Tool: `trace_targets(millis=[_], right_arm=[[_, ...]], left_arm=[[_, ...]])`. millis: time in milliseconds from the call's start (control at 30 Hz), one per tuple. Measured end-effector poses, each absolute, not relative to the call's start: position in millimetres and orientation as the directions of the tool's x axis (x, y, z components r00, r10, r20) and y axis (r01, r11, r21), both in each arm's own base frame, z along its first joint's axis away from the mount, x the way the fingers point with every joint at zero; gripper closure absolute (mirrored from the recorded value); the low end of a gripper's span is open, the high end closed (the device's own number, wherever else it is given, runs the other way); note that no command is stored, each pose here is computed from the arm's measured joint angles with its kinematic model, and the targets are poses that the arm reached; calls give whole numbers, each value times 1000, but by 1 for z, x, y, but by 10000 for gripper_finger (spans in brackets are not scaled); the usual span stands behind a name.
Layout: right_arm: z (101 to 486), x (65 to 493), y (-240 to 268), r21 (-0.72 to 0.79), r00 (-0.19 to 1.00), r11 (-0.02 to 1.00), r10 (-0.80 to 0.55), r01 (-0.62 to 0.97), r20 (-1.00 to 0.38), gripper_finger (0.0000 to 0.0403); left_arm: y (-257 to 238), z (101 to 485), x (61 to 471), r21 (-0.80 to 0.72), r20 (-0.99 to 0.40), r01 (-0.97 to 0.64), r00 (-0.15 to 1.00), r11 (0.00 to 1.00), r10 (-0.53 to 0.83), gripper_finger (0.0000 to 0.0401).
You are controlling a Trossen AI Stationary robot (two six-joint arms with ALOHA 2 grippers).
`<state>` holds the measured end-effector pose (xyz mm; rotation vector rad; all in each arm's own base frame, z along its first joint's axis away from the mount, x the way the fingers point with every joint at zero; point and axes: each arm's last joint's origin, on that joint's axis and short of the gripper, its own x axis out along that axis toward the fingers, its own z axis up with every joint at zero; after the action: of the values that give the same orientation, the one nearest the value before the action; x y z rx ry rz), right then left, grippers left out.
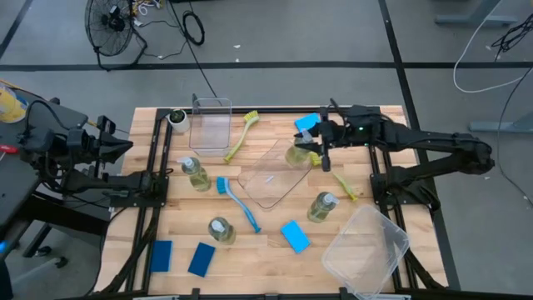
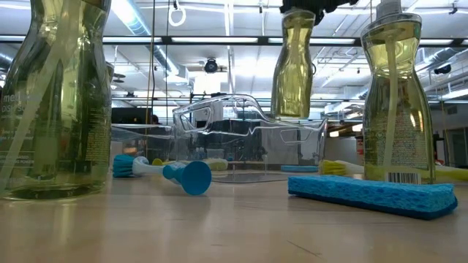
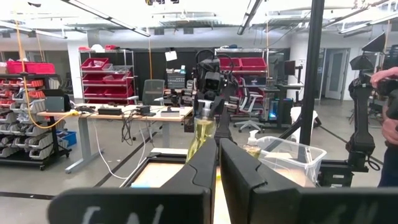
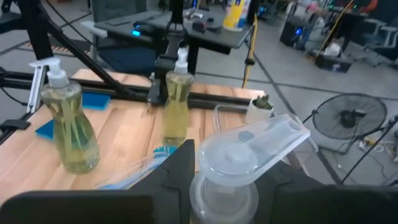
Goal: Pick & Place Kitchen Sink Supplies
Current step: Put the dishwashing liquid bottle into the bottom transparent bin
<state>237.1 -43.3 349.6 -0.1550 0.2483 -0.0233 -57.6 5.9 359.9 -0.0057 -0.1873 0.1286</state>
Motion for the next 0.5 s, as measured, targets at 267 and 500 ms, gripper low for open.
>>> trace_targets(millis=[267, 500], right_arm=[[334, 261, -49, -152, 964, 988, -46, 6, -262, 301], [324, 272, -56, -140, 954, 990, -70, 29, -291, 301]], left_arm=[[6, 360, -58, -18, 185, -127, 974, 992, 128, 376], [6, 360, -58, -18, 185, -127, 974, 992, 128, 376]])
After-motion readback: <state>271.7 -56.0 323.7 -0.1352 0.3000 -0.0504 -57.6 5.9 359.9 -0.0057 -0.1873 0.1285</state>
